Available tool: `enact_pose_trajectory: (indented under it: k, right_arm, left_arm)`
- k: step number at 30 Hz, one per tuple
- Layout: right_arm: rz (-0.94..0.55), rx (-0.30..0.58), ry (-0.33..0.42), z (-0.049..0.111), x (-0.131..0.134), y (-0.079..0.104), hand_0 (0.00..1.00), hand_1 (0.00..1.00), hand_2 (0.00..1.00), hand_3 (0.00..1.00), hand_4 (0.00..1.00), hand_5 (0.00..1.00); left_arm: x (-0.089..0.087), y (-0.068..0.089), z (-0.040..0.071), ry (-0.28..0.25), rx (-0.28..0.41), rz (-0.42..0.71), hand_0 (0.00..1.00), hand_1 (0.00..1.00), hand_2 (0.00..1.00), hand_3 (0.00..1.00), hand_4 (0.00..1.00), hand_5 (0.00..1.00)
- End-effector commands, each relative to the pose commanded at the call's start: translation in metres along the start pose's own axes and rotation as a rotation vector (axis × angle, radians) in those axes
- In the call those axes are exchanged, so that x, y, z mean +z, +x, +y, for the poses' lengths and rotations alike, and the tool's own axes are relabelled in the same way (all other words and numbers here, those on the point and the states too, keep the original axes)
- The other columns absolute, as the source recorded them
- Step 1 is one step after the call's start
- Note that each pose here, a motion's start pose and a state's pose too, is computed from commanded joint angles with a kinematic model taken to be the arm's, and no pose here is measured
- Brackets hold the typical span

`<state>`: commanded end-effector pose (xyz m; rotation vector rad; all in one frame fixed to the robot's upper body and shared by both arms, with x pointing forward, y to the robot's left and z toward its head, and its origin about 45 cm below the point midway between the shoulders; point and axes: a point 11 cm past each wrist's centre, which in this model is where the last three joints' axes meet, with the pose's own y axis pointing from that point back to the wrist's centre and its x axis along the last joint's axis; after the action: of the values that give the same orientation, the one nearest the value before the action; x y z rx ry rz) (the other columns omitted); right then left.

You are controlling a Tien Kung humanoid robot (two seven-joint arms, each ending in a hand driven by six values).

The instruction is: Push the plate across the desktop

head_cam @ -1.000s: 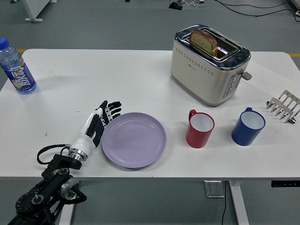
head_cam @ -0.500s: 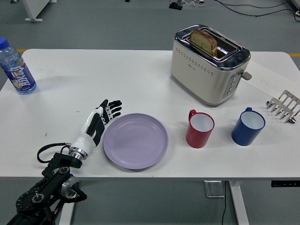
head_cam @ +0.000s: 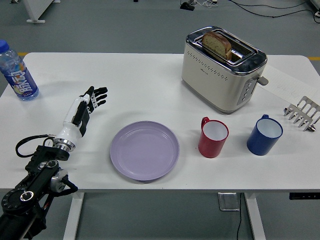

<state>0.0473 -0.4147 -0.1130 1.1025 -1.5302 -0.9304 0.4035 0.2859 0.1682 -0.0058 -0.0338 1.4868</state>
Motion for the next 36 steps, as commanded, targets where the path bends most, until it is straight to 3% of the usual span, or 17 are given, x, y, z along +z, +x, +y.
enact_pose_trajectory:
  k: [6,7,9,13,20,28,36]
  right_arm:
    - [-0.006,0.000,0.002,0.000,-0.001,0.000,0.704,0.720,0.786,0.737,0.335,0.261]
    - [-0.007,0.000,0.003,0.000,-0.001,-0.001,0.704,0.720,0.786,0.737,0.335,0.261]
    - [-0.009,0.000,0.003,0.000,-0.001,-0.001,0.703,0.720,0.786,0.737,0.335,0.263]
    - [-0.011,0.001,0.003,0.000,-0.001,-0.001,0.703,0.720,0.786,0.737,0.335,0.263]
    - [-0.010,0.000,0.002,0.000,-0.001,-0.002,0.703,0.720,0.786,0.736,0.335,0.264]
    - [-0.007,-0.001,0.001,0.000,-0.002,-0.003,0.706,0.720,0.786,0.735,0.334,0.263]
    - [0.002,-0.004,0.000,0.000,-0.001,-0.004,0.705,0.719,0.785,0.735,0.333,0.265]
  left_arm:
    - [0.030,0.045,-0.004,-0.054,0.080,-0.002,0.740,0.783,0.756,0.682,0.529,0.998]
    - [0.041,0.061,-0.004,-0.073,0.105,-0.004,0.740,0.783,0.756,0.682,0.529,0.998]
    - [0.052,0.077,-0.003,-0.089,0.131,-0.010,0.720,0.776,0.749,0.677,0.535,0.998]
    - [0.072,0.114,0.004,-0.112,0.187,-0.026,0.720,0.776,0.749,0.677,0.535,0.998]
    - [0.085,0.156,0.021,-0.119,0.246,-0.027,0.735,0.788,0.763,0.696,0.550,0.998]
    - [0.078,0.174,0.040,-0.140,0.301,0.097,0.754,0.799,0.786,0.711,0.550,0.998]
    - [0.052,0.160,0.048,-0.095,0.273,0.299,0.739,0.804,0.794,0.717,0.547,0.998]
